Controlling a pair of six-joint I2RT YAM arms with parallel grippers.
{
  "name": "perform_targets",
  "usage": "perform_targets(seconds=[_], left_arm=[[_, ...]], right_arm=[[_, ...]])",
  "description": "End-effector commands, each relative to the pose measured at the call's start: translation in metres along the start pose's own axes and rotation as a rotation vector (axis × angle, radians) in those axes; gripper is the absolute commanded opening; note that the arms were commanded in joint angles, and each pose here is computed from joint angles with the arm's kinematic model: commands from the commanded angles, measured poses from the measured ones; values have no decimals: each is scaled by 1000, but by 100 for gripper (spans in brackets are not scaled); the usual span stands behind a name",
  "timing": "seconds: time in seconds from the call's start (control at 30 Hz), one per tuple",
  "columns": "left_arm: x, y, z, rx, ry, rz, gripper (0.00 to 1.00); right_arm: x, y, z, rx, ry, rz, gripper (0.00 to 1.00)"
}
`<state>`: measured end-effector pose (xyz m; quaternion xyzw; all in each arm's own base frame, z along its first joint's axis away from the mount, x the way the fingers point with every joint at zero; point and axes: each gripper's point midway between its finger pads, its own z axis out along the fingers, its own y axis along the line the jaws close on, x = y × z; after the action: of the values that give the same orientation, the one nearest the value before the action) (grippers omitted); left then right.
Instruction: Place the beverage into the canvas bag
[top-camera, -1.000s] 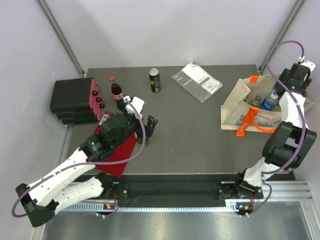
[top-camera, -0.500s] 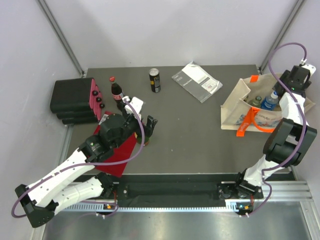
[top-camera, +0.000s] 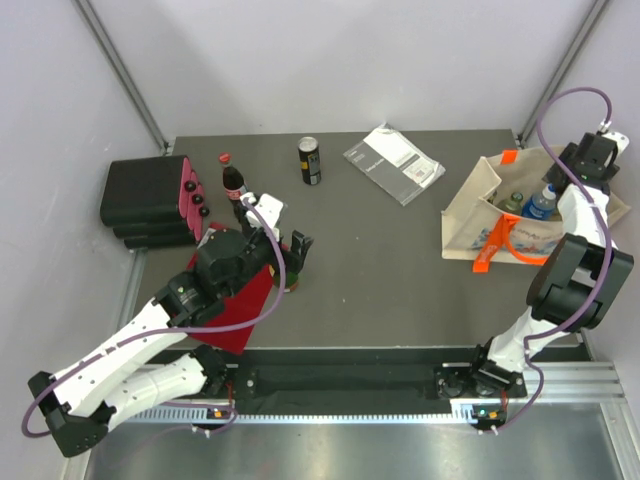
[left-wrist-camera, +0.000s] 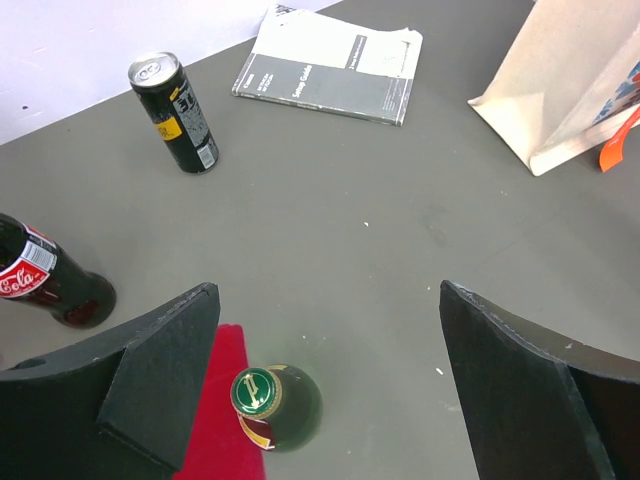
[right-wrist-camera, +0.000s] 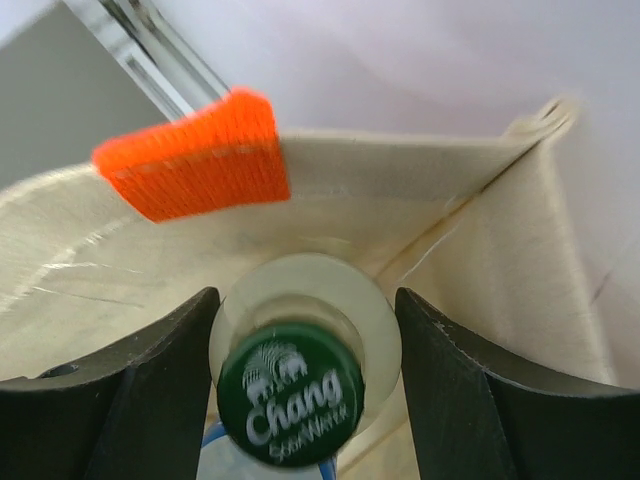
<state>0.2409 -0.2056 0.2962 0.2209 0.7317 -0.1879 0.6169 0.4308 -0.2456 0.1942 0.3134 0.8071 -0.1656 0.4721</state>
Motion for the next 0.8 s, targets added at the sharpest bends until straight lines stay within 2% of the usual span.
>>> perform_targets(seconds=[0.0,0.33,0.77], left_arm=[[-14,1,-1,-7,-56,-3,95],[-19,4,-7,-16,-76,-5,95],[-21,7,-8,-31,-88,-9,95]], right_arm=[[-18,1,-1,9,-49,36,53],[-14,1,-1,14,-21,42,58],[-26,7,-7,-20,-15,41,73]])
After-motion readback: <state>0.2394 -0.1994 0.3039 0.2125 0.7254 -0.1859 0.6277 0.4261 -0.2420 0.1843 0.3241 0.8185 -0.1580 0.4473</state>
